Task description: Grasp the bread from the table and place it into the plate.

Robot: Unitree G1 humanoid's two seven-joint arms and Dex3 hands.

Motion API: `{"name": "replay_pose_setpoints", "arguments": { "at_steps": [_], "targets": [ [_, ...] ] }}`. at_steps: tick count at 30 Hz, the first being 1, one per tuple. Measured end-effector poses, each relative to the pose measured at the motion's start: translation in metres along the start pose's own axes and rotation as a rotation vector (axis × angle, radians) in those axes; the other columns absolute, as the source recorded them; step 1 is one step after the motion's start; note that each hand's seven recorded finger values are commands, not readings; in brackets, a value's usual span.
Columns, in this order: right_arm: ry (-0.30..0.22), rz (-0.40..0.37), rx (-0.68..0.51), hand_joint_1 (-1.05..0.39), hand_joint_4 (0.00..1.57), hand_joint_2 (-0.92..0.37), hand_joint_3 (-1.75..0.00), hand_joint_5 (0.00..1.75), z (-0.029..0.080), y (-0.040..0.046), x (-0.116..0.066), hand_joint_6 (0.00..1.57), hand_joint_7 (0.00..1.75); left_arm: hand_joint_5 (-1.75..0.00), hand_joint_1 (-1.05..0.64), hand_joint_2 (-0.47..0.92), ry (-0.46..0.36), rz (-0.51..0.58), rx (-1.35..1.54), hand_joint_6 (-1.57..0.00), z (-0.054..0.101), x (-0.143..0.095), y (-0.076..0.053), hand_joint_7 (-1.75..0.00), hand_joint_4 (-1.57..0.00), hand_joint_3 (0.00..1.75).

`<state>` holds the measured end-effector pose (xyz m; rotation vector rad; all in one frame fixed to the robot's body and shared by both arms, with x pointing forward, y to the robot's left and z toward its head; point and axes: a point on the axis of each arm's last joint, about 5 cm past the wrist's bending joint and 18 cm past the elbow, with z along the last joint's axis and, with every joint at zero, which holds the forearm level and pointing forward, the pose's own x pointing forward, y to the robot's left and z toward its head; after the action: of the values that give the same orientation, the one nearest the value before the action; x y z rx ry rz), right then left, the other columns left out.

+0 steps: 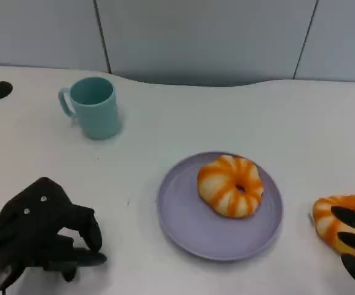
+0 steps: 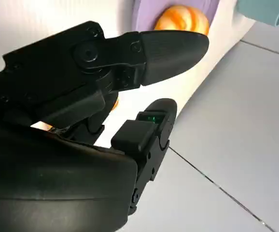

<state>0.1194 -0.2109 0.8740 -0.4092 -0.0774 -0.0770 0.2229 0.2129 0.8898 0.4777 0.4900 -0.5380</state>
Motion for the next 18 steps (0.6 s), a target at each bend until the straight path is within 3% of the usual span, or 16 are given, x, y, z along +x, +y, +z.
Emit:
{"name": "replay_pose_setpoints", "arguments": {
  "at_steps": [3,6,12,18],
  "targets": [
    [0.004,0.0,0.017,-0.41,0.94,-0.92,-0.36,0.01,-0.0013,-0.0022,-0.0007,0.78,0.0,-1.75,-0.38,0.92,0.016,-0.006,-0.003,-0.63,0.0004,0.0007,-0.0008,-1.62,-0.7,0.01],
    [0.019,0.012,0.036,-0.41,0.95,-0.92,-0.35,0.02,-0.0019,-0.0033,-0.0017,0.79,0.0,-1.75,-0.37,0.92,0.014,-0.009,0.0,-0.62,0.0022,0.0006,-0.0018,-1.7,-0.72,0.0],
    [0.026,0.02,0.041,-0.39,0.94,-0.92,-0.35,0.01,-0.0022,-0.0035,-0.0026,0.79,0.0,-1.75,-0.37,0.92,-0.005,-0.018,0.01,-0.66,0.0035,0.0006,-0.0022,-1.55,-0.68,0.01],
    [0.024,0.017,0.049,-0.4,0.94,-0.92,-0.35,0.01,-0.0031,-0.0032,-0.0001,0.79,0.0,-1.75,-0.36,0.91,-0.024,-0.029,-0.004,-0.65,-0.0017,0.0038,-0.0016,-1.73,-0.74,0.0]
  ]
}}
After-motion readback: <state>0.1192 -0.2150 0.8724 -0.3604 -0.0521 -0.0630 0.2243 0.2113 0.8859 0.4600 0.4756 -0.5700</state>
